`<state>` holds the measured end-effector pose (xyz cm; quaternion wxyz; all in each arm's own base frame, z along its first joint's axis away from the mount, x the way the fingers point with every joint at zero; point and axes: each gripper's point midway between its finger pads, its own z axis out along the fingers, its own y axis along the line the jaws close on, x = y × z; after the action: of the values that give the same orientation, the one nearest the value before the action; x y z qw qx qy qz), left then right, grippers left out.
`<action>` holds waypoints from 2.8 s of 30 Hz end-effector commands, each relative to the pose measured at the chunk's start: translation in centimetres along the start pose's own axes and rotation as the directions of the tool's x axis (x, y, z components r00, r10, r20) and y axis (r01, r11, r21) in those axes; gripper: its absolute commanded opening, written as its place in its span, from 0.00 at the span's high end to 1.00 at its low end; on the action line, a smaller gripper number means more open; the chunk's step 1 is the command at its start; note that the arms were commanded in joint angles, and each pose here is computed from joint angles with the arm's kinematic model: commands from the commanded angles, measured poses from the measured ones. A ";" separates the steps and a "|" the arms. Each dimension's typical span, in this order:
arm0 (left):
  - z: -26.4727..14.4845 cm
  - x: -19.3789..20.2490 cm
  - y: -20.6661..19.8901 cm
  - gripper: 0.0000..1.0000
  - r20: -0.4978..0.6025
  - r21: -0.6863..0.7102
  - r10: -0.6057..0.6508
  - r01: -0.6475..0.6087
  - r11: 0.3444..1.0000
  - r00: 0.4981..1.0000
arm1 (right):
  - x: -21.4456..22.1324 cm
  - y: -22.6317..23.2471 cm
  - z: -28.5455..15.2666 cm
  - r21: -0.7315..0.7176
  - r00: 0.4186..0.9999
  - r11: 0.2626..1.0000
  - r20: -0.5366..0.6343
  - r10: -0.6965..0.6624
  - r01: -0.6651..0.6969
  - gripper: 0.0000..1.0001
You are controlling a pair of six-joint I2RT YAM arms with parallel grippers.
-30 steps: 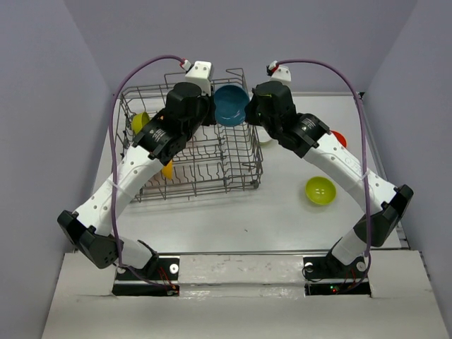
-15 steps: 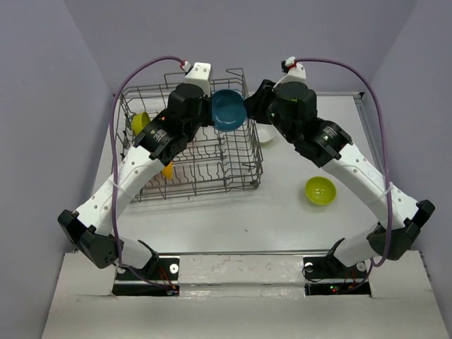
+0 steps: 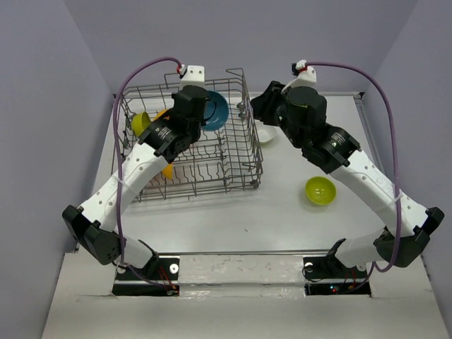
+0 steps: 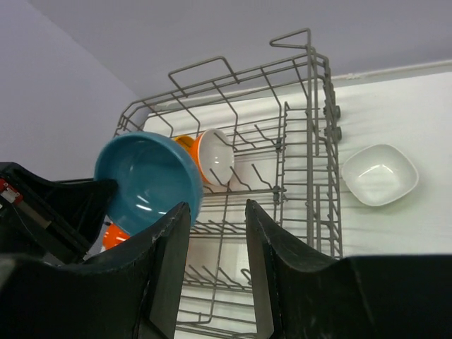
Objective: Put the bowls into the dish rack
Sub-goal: Move the dish rack to the center of the board.
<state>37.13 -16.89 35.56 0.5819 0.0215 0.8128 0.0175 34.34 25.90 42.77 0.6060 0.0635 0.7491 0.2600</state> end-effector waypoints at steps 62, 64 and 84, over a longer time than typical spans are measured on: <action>-2.0 9.2 8.1 1.00 -0.327 -0.600 0.424 -0.532 0.597 0.845 | 4.9 -7.1 -0.4 0.233 0.982 0.955 -0.083 -0.167 0.182 0.55; -2.1 9.1 8.2 1.00 -0.325 -0.602 0.422 -0.529 0.598 0.846 | 5.7 -6.8 -0.1 0.206 0.981 0.961 -0.103 -0.164 0.183 0.55; -2.1 9.3 9.6 1.00 -0.346 -0.620 0.408 -0.532 0.576 0.845 | 13.5 -7.1 1.3 0.116 0.957 0.979 -0.256 -0.136 0.170 0.59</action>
<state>32.77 -7.73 25.89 0.4186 0.0497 0.7697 0.4794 33.41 24.43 26.39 0.5075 0.0072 0.8516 0.1315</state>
